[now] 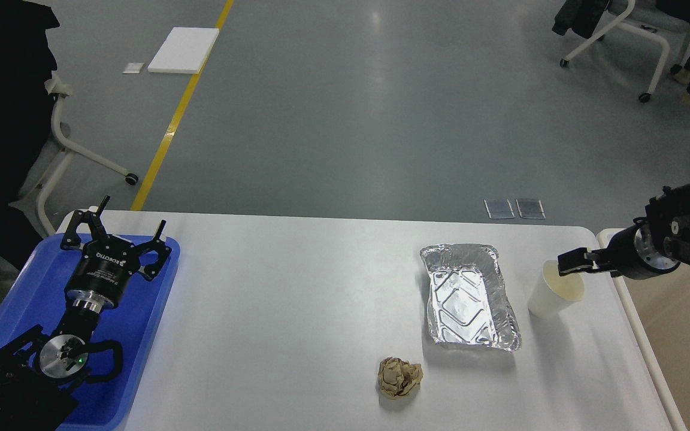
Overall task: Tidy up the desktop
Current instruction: 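Close the right gripper on the rim of the white paper cup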
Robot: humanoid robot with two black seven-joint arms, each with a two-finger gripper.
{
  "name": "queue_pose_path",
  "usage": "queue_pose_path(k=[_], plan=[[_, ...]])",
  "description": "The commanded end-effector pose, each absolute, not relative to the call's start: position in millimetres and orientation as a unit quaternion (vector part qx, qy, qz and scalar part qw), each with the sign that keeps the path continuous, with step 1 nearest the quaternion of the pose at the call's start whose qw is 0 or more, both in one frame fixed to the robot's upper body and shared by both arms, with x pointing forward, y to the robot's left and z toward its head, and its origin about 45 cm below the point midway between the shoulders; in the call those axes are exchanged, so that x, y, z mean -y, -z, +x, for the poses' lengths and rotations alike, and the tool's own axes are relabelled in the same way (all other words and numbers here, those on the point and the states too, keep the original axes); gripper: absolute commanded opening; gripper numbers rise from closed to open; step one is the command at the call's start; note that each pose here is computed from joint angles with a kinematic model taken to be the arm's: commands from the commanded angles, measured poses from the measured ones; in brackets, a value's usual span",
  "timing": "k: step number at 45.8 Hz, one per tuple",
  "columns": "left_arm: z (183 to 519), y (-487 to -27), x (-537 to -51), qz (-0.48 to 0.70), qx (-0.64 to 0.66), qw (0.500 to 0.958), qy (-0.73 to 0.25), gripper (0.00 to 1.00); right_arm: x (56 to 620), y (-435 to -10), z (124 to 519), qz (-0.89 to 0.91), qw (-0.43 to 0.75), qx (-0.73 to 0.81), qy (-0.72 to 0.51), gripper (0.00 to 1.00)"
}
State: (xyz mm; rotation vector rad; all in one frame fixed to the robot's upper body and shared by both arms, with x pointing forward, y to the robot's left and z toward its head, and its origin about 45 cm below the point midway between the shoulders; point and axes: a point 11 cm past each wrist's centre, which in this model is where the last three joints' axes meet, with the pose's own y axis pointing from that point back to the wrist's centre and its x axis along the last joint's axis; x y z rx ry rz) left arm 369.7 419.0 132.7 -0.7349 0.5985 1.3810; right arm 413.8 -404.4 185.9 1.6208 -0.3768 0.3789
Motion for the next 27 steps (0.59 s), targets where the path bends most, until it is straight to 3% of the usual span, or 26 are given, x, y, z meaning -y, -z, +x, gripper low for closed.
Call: queue_pose_path(k=[1, 27], plan=[[370, -133, -419, -0.326, -0.265, 0.669, -0.613, 0.99, 401, -173, 410, 0.737, 0.629, 0.205, -0.14, 1.0], [370, -133, -420, -0.326, -0.265, 0.669, -0.613, 0.99, 415, -153, 407, 0.713, 0.64, 0.228, -0.174, 1.0]])
